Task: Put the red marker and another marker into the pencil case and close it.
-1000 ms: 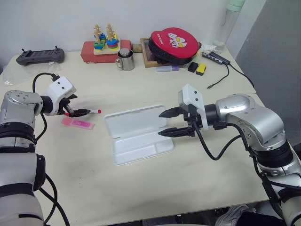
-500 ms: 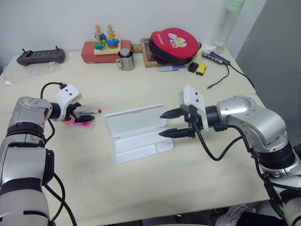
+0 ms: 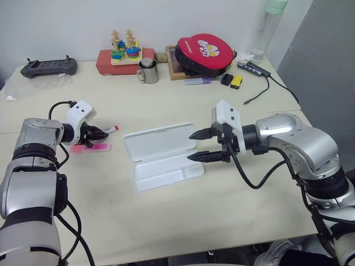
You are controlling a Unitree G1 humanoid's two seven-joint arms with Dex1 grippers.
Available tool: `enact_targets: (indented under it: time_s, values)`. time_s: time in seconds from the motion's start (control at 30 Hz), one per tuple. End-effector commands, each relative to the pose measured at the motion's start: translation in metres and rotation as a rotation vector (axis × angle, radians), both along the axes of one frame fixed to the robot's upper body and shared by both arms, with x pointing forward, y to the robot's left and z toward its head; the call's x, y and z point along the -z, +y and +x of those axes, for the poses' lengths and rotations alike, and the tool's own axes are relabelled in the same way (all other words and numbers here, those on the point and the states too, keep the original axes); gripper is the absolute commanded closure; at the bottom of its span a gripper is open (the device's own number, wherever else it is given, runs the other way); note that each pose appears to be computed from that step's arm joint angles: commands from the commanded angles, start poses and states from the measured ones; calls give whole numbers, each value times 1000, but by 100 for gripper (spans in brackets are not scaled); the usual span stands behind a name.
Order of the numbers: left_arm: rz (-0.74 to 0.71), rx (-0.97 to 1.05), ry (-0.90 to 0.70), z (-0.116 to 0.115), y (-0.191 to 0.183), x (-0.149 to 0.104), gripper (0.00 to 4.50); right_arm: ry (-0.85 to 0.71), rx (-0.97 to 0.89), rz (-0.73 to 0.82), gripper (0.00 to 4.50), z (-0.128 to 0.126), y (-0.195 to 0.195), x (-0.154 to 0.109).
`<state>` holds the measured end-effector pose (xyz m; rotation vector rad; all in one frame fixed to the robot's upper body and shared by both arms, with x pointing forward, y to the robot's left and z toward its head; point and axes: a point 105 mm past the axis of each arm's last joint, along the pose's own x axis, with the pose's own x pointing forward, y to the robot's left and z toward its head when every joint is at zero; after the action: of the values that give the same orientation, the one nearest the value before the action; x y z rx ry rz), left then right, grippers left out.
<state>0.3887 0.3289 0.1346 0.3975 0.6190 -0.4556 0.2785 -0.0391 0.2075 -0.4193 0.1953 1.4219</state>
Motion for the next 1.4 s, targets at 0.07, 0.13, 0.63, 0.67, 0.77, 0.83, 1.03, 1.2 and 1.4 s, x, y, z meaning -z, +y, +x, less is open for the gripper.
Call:
enact_targets:
  time_s: [0.07,0.13,0.63,0.67,0.77,0.83,1.03,1.2,1.4]
  values:
    - [7,-29,-8,-4,10,-3,407,-50,-21,15,144,-5,1,-12]
    - [14,-28,-7,-4,11,-3,408,-49,-21,15,144,-5,1,-12]
    - [-10,91,-134,1,1,-47,408,-50,-18,14,144,-5,0,-12]
    - [-14,115,-139,-1,0,-52,408,-50,-19,13,144,-5,0,-12]
    - [-14,175,-140,-9,1,-64,408,-54,-24,11,144,-6,0,-13]
    - [-6,207,-156,-14,1,-74,408,-55,-25,12,144,-6,0,-13]
    - [-16,299,-224,-28,-10,-110,408,-57,-28,6,144,-7,-1,-12]
    - [-34,481,-226,-60,-51,-133,408,-62,-29,-14,144,-6,-7,-11]
    - [-118,637,-243,-94,-112,-143,408,-70,-22,-35,144,-3,-12,-7]
